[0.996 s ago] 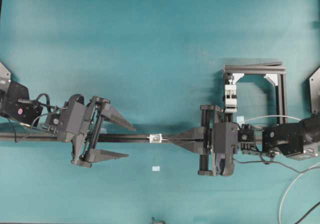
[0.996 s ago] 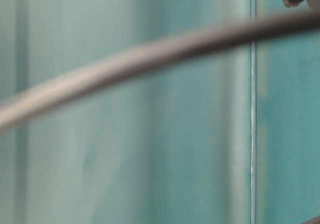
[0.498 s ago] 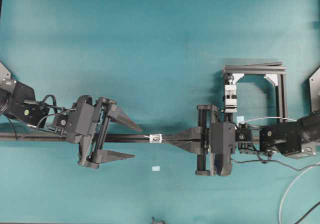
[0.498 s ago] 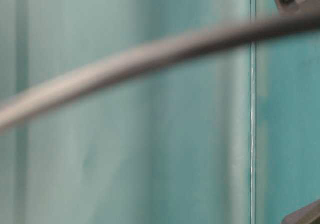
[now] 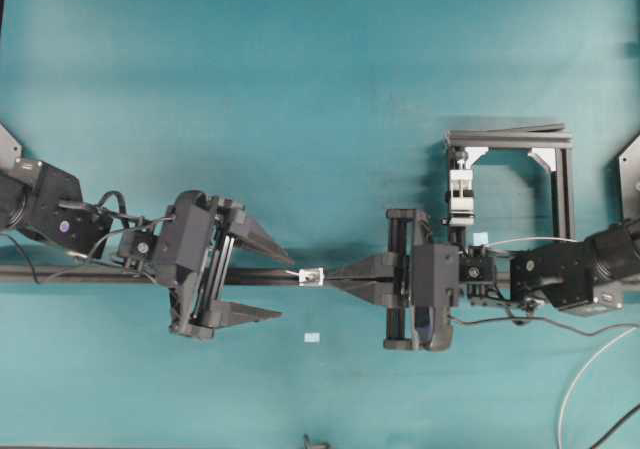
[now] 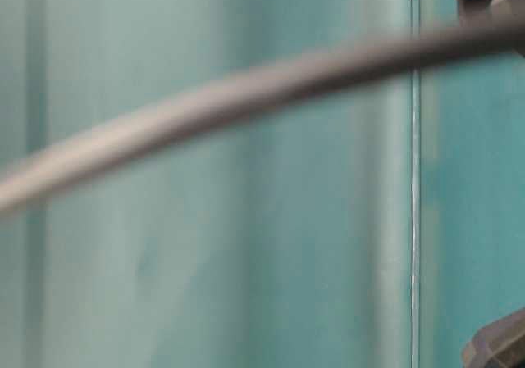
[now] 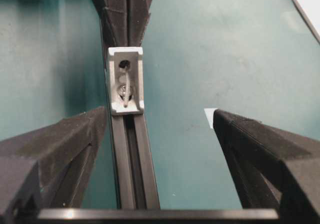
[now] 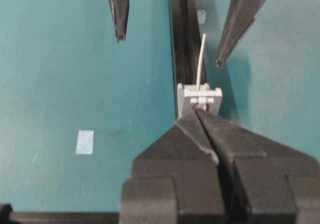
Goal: Insert the wire through the hole in the metal fitting marked with a red label.
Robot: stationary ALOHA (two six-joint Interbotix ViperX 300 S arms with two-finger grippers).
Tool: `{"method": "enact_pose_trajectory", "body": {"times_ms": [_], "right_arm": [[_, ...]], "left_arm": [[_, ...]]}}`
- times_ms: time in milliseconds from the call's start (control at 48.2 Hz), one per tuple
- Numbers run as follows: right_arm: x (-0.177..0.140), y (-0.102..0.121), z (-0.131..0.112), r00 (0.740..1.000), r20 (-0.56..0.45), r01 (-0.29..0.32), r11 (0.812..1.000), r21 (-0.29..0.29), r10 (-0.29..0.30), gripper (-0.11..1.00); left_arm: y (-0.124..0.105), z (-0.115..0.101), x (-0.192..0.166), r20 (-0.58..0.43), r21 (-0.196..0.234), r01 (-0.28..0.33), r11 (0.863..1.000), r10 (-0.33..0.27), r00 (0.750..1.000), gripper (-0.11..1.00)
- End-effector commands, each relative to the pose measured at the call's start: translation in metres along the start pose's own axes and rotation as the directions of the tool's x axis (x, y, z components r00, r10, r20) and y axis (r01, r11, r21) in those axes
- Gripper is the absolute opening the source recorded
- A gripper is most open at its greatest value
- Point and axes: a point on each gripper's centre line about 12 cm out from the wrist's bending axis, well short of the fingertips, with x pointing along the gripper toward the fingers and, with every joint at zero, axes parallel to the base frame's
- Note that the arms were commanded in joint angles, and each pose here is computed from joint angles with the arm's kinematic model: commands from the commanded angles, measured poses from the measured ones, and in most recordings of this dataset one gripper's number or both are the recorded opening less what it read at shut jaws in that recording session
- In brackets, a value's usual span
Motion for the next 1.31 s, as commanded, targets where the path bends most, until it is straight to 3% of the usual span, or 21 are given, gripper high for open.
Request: {"method": "enact_pose_trajectory", "body": {"times_ms": [0,706,789,955,1121,1287], "right_arm": [[0.0011,0.005,0.0103,0.999,0.028,-0.015,1.0,0.008,0.014,-0.01],[-0.0044,0.0052,0.0161,0.999,0.039,-0.02,1.0,0.011,0.02,-0.01],[-0.0045,0.0048,0.0153,0.999,0.038,-0.019,1.0,0.01,0.019,-0.01],[-0.0044,0.0052,0.0161,0.999,0.039,-0.02,1.0,0.011,0.02,-0.01],[-0.0045,0.0049,0.0151,0.999,0.036,-0.02,1.0,0.009,0.02,-0.01],[-0.0045,0.0049,0.0142,0.999,0.028,-0.02,1.0,0.01,0.02,-0.01]], "left_arm": [[0.0003,0.0097,0.0025,0.027,-0.005,-0.001,1.0,0.001,1.0,0.57],[0.0071,0.0131,0.0043,0.034,-0.012,-0.018,1.0,0.019,0.999,0.55],[0.0072,0.0152,0.0056,0.04,-0.013,-0.019,1.0,0.019,0.999,0.48],[0.0071,0.0157,0.0059,0.042,-0.011,-0.018,1.0,0.019,0.999,0.16],[0.007,0.0143,0.006,0.029,-0.008,-0.018,1.0,0.018,0.999,-0.05],[0.0061,0.0138,0.0058,0.023,0.001,-0.014,1.0,0.014,1.0,-0.1]]}}
